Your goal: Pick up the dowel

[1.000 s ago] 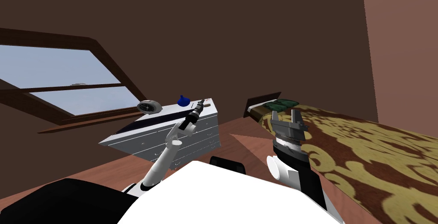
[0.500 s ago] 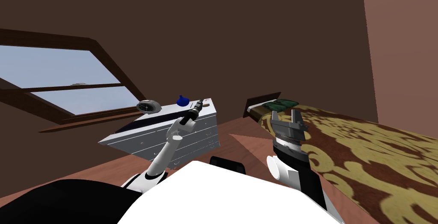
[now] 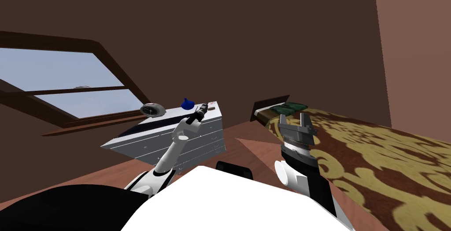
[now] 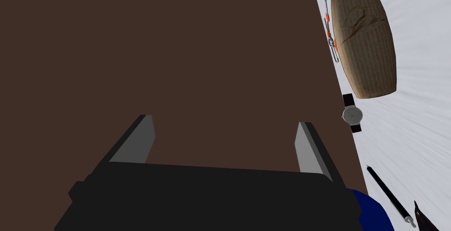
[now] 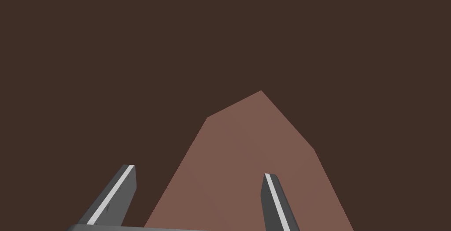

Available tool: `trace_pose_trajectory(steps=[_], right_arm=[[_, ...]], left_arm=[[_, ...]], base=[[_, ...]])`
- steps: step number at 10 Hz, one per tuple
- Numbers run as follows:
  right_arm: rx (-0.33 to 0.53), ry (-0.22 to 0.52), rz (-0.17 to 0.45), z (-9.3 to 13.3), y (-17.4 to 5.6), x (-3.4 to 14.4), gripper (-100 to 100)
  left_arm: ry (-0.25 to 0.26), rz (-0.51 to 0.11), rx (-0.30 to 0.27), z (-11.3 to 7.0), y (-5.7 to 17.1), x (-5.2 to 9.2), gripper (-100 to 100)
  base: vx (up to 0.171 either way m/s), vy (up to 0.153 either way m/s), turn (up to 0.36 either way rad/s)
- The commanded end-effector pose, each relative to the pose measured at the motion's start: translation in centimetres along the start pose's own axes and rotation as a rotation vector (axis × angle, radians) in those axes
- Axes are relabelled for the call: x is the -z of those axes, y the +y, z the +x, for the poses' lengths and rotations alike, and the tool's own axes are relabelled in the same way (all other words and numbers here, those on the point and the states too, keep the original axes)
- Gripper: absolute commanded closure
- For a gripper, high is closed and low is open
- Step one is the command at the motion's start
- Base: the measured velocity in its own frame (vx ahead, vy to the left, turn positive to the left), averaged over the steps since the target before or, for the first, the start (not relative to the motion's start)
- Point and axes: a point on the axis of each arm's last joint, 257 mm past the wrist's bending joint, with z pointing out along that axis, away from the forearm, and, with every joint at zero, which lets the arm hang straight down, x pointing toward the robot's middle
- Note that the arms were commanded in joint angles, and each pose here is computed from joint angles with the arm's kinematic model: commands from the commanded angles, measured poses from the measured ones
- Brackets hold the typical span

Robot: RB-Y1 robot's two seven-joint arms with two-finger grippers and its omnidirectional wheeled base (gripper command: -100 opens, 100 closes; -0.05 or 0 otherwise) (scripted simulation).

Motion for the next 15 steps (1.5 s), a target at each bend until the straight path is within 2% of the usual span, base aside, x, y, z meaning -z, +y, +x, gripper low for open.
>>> trace_pose_trajectory(steps=[1,2,3,5,6,8,11,13,14,15], right_arm=[[0.000,0.000,0.000,0.0,0.0,0.0,0],[0.000,0.000,0.000,0.0,0.0,0.0,0],[0.000,0.000,0.000,0.0,0.0,0.0,0],[0.000,0.000,0.000,0.0,0.0,0.0,0],[0.000,0.000,0.000,0.0,0.0,0.0,0],[0.000,0.000,0.000,0.0,0.0,0.0,0],[0.000,0.000,0.000,0.0,0.0,0.0,0],[0.000,0.000,0.000,0.0,0.0,0.0,0],[0.000,0.000,0.000,0.0,0.0,0.0,0],[0.000,0.000,0.000,0.0,0.0,0.0,0]], left_arm=[[-0.009,-0.036,0.005,-0.6,0.5,-0.2,-100],[-0.011,-0.061,0.005,-0.7,1.2,-0.2,-100],[-0.023,-0.068,0.019,-1.7,0.5,-0.9,-100],[-0.027,-0.116,0.020,-1.8,1.8,-0.8,-100],[-0.039,-0.127,0.039,-2.8,1.3,-1.5,-100],[-0.043,-0.172,0.039,-2.9,2.4,-1.3,-100],[-0.067,-0.231,0.090,-4.7,2.4,-2.4,-100],[-0.071,-0.283,0.091,-4.8,3.7,-2.0,-100],[-0.080,-0.303,0.122,-5.6,3.4,-2.5,-100],[-0.082,-0.331,0.122,-5.6,4.1,-2.3,-100]], base=[[0.014,-0.034,0.012],[0.008,-0.018,0.000],[0.010,-0.028,0.024],[0.013,-0.028,0.007],[0.019,-0.038,0.031],[0.019,-0.024,0.008],[0.032,-0.030,0.030],[0.021,-0.027,0.010],[0.029,-0.026,0.036],[0.032,-0.026,0.025]])
